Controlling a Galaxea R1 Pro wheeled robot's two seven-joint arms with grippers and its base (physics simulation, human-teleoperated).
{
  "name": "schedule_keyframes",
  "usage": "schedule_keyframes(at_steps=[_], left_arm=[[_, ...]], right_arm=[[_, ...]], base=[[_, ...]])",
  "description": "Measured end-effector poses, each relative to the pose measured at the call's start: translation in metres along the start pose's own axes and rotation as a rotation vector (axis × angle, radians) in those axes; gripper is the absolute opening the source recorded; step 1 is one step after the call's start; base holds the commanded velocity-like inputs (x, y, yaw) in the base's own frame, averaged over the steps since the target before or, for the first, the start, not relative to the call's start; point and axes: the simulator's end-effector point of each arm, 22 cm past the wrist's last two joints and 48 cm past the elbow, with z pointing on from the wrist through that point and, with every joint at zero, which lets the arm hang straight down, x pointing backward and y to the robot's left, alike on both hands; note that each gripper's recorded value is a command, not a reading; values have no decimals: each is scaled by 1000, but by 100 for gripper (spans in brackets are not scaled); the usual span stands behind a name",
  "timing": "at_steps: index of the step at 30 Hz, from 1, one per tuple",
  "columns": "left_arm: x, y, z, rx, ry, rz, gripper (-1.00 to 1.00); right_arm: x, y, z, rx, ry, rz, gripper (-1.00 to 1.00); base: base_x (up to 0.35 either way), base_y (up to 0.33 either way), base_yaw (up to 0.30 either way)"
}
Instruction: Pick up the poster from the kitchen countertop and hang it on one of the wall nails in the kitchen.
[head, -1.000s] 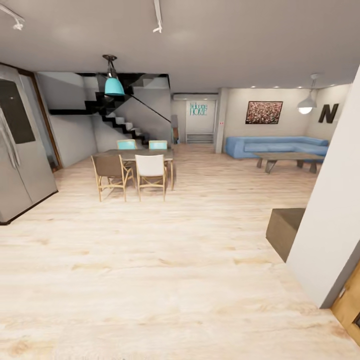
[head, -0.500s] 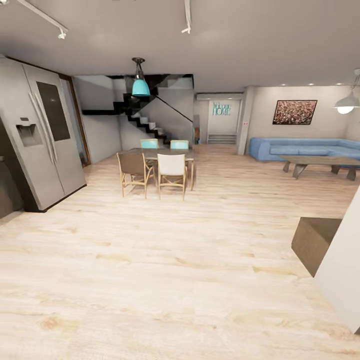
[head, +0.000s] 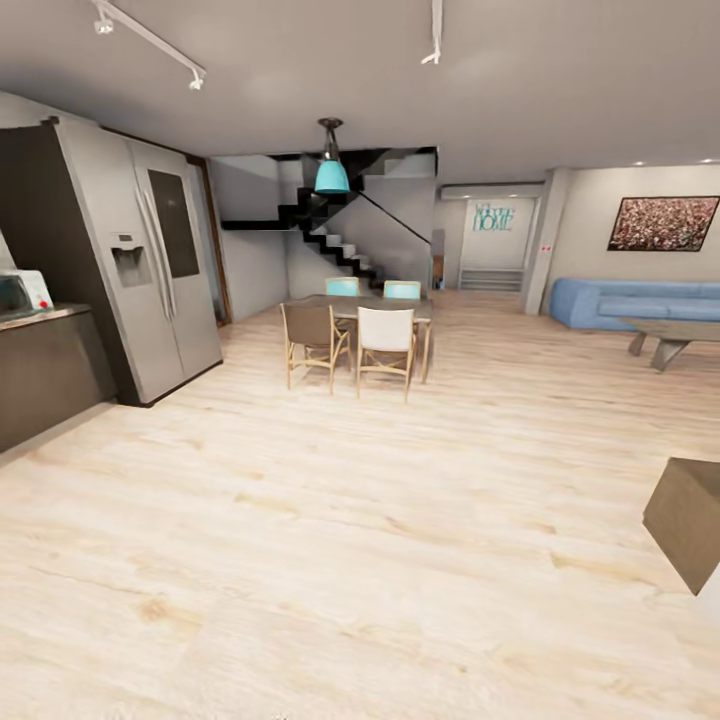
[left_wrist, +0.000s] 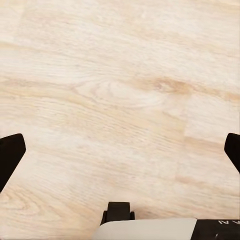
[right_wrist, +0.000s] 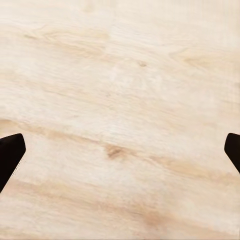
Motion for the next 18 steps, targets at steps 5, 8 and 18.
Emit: schedule_keyframes(at_steps=[5, 8, 18], left_arm=[[0, 0, 0, -1, 1, -1, 100], [0, 5, 0, -11, 1, -11, 100], [0, 8, 0, -17, 1, -18, 100]], right_arm=[[1, 0, 0, -1, 2, -1, 100], [0, -1, 0, -1, 1, -1, 100], [-7, -1, 0, 1, -31, 1, 100]], base=[[51, -7, 154], [233, -61, 162], [309, -130, 265]])
